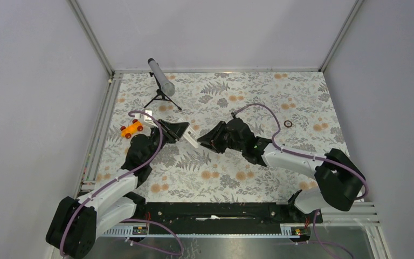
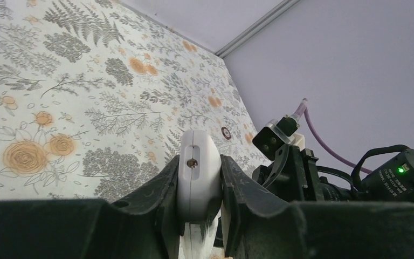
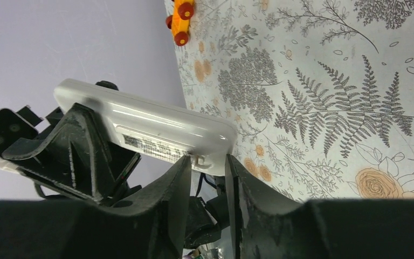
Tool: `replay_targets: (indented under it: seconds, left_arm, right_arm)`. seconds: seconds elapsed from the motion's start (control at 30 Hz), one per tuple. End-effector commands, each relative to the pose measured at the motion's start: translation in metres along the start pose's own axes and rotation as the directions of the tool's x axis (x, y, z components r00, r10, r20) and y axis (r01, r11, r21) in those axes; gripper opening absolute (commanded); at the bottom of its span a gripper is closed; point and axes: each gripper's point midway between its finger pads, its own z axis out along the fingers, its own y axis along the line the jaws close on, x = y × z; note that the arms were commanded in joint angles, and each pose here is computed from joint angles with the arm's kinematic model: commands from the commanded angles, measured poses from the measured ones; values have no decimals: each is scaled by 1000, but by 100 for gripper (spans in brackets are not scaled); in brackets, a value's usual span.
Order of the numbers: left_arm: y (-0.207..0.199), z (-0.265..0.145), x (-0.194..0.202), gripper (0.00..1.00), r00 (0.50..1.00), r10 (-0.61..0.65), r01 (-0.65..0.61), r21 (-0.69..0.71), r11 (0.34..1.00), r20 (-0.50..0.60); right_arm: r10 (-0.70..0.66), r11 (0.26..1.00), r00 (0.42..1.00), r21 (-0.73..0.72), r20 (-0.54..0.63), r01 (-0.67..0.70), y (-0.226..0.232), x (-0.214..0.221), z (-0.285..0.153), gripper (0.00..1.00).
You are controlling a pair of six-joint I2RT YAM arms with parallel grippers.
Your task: Load the batteries into the remote control
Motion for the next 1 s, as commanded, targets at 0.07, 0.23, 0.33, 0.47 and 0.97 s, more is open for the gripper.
replay_targets:
  seconds: [0.07, 0.23, 0.33, 0.47, 0.97]
  left_arm:
    - [-26, 1, -15, 0, 998, -5, -1, 96, 995, 65]
    - [-23, 5, -18, 0, 996, -11, 4, 85, 996, 89]
    - [-23, 7, -20, 0, 995, -17, 8, 88, 996, 96]
    - [-25, 10, -21, 0, 995, -21, 12, 96, 995, 97]
    - [-26, 10, -17, 0, 996, -23, 14, 104, 995, 86]
  right_arm:
    - [-43, 992, 994, -112, 100, 54, 35, -17, -29, 45]
    - [-60, 994, 993, -82, 101, 68, 36, -18, -29, 40]
    - [-66, 996, 994, -47, 89, 70, 31, -16, -22, 39]
    - [-72, 996, 992, -35, 108, 76, 33, -19, -14, 39]
    - [-48, 996, 994, -64, 96, 54, 34, -17, 0, 32]
